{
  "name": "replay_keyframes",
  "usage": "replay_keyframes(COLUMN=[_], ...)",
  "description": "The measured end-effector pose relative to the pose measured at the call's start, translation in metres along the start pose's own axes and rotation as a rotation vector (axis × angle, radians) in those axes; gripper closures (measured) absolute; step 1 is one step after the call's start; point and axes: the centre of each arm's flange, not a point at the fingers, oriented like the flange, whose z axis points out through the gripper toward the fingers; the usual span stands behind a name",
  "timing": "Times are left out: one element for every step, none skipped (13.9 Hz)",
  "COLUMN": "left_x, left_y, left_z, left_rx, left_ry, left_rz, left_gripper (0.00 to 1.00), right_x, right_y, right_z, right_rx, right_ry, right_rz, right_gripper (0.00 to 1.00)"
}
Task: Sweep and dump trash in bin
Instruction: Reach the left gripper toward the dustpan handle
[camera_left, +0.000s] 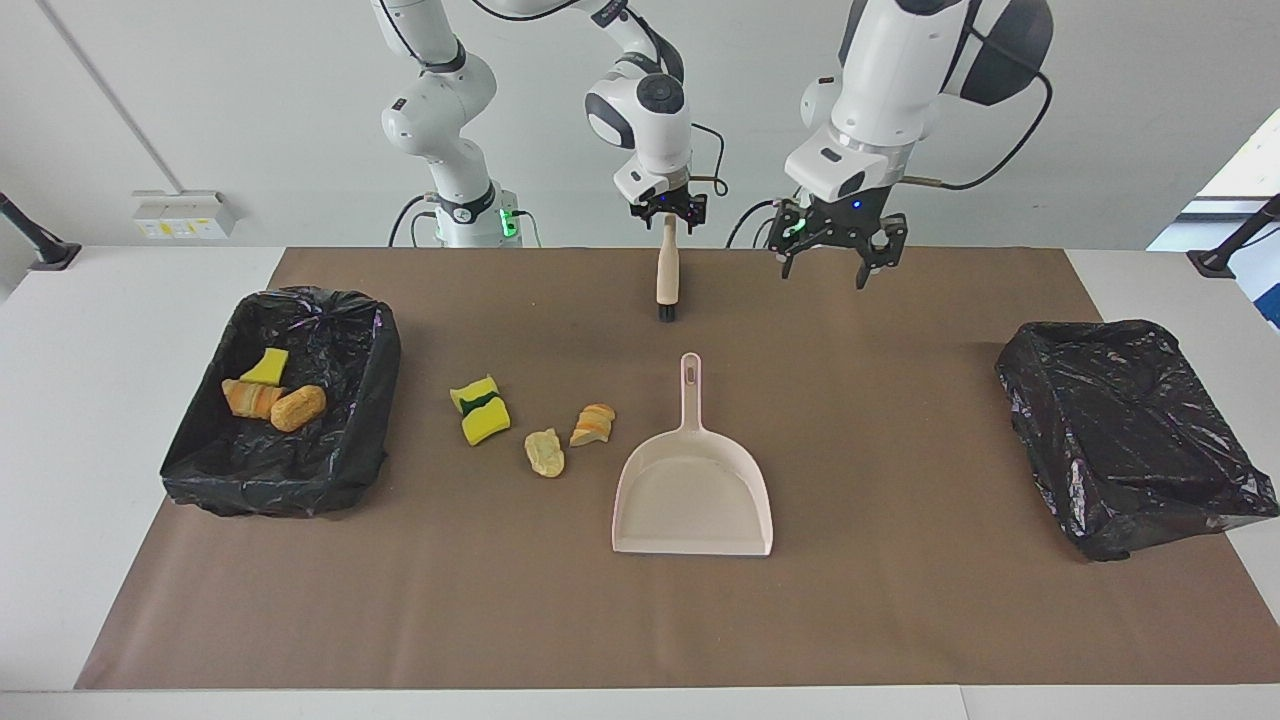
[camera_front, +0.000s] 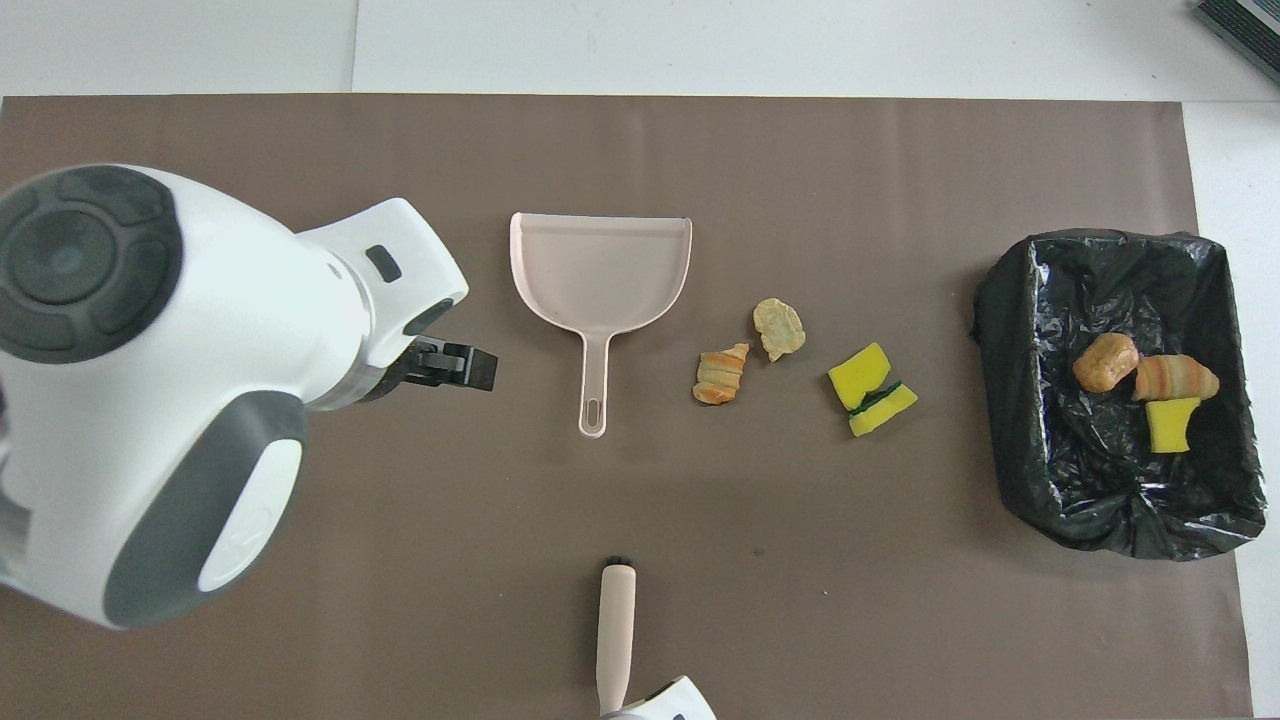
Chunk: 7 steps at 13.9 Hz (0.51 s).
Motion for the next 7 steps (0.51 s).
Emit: replay_keyframes(left_x=[0.003, 0.007, 0.013, 0.019, 0.023, 0.024, 0.026], left_y=[0.012, 0.023, 0.031, 0.042, 0.055, 0.068, 0.079], left_z=[0.022, 0.044, 0.066, 0.088, 0.11, 0.133, 0.154], left_rx=[-0.01, -0.02, -0.024, -0.02, -0.011, 0.003, 0.016], left_ry=[-0.002, -0.005, -0.004, 0.003, 0.005, 0.002, 0.001], left_rz=[-0.015, -0.032, -0.041, -0.041, -0.044, -0.047, -0.045], left_gripper=[0.0, 0.0, 0.0, 0.0, 0.0, 0.0, 0.0], right_x=[0.0, 0.0, 0.0, 0.0, 0.001, 0.001, 0.004], right_y=[0.0, 0.0, 0.0, 0.0, 0.0, 0.0, 0.0], right_z=[0.0, 0.0, 0.0, 0.0, 0.0, -0.001, -0.003], right_rx=[0.0, 0.0, 0.0, -0.001, 0.0, 0.001, -0.006], right_ry=[0.0, 0.0, 0.0, -0.001, 0.0, -0.001, -0.007], right_rz=[0.0, 0.0, 0.0, 0.001, 0.002, 0.001, 0.002], right_gripper=[0.47, 0.57, 0.69, 0.74, 0.74, 0.74, 0.74])
